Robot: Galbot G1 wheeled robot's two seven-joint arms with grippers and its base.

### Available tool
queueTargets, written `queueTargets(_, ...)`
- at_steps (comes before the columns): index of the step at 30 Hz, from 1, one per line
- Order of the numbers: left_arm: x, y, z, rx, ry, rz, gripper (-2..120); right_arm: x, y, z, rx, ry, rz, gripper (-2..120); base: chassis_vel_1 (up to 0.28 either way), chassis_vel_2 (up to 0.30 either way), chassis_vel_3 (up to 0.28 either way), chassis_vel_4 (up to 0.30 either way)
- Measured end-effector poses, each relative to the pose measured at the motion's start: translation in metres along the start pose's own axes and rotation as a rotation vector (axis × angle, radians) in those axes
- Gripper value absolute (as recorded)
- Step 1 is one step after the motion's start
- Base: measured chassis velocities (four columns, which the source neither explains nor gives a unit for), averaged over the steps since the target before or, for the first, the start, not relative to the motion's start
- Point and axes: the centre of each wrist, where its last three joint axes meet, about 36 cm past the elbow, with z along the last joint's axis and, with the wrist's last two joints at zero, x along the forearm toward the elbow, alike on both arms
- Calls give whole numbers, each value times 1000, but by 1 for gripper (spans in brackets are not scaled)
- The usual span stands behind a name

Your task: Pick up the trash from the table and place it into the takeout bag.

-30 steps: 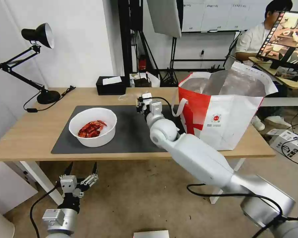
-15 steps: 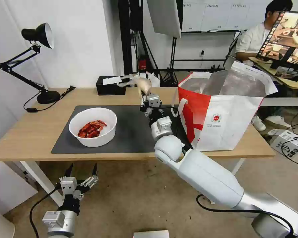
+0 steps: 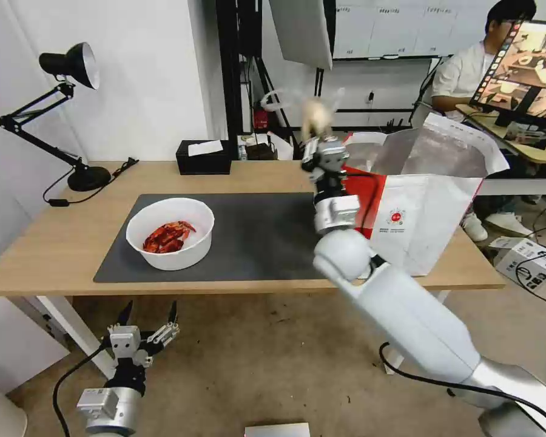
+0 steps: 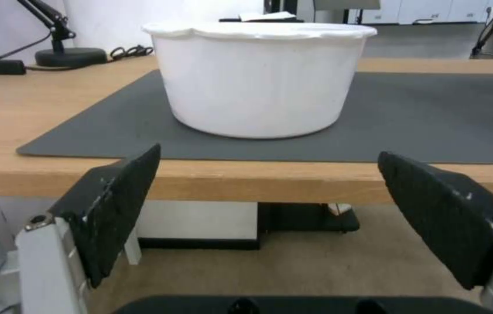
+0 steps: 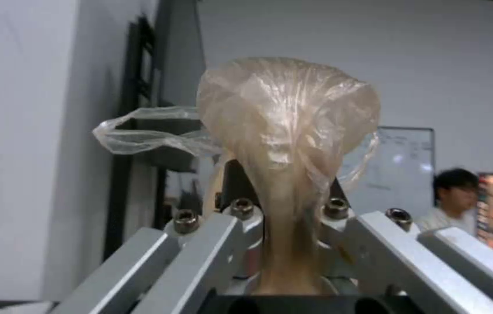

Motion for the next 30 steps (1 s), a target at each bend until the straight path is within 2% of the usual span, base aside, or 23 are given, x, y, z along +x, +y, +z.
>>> queueTargets(3, -1, -1, 0, 3, 0, 3, 100, -1, -16, 1, 0, 50, 58, 6, 0, 0, 0, 0)
queueTargets(7, 0, -3, 2, 17, 14, 7, 100, -3, -27, -5, -22, 97, 77, 6, 0, 0, 0, 0)
queueTargets(15, -1, -5, 3, 28, 20, 10, 100, 0, -36, -8, -42, 183, 75, 6, 0, 0, 0, 0)
queueTargets(18, -1, -5, 1, 24, 19, 15, 100, 2, -41, -12, -38, 228, 60, 20, 0, 0, 0, 0)
queueTargets(21, -1, -4, 0, 16, 17, 19, 100, 2, -44, -14, -37, 247, 52, 27, 0, 0, 0, 0)
queueTargets(22, -1, -4, -1, 12, 16, 22, 100, 1, -47, -17, -33, 261, 41, 35, 0, 0, 0, 0)
queueTargets(23, -1, -4, -1, 12, 16, 22, 100, 1, -47, -17, -33, 261, 41, 35, 0, 0, 0, 0)
queueTargets(26, 0, -4, -3, 9, 13, 24, 100, -1, -51, -25, -32, 289, 37, 48, 0, 0, 0, 0)
queueTargets(27, 0, -4, -3, 9, 13, 24, 100, -1, -51, -25, -32, 289, 37, 48, 0, 0, 0, 0)
queueTargets(30, 0, -3, -6, 5, 11, 27, 100, -5, -55, -30, -25, 293, 37, 64, 0, 0, 0, 0)
